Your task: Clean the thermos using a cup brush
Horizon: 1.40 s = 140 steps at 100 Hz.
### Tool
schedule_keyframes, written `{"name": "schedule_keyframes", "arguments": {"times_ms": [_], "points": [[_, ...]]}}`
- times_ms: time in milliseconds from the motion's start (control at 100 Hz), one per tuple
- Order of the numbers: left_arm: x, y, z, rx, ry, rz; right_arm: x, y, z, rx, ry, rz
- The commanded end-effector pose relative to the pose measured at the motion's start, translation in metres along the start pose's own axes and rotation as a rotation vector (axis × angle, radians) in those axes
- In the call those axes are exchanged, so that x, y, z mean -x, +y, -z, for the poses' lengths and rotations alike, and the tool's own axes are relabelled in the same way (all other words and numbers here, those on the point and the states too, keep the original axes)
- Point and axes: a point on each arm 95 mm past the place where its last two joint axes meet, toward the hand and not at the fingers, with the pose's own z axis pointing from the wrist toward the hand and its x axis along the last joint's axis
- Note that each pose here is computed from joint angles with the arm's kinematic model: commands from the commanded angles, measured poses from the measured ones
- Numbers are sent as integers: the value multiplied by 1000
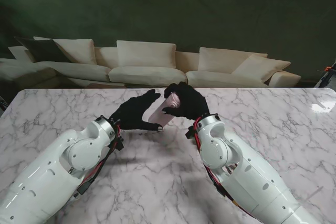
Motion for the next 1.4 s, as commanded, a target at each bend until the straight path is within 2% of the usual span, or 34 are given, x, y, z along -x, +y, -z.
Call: {"name": "schedule_keyframes", "arguments": {"times_ms": [0,430,760,910,1090,1390], "points": [[-3,6,-10,6,-10,16,-10,2,-5,20,6,-27],[11,18,-37,-8,-95,79,-22,-2,0,37,20,-89],[14,22,-50,-51,-109,150,-30,-7,4,36,25,-132],[14,24,-53,-48,-104,194,-31,-8,5,37,23,-148],[14,24,-54,-38,-100,202,-33,-10,6,29,22,-168],[13,28,-57,-96,-132,217,-35,-16,10,-5,23,-206]]}}
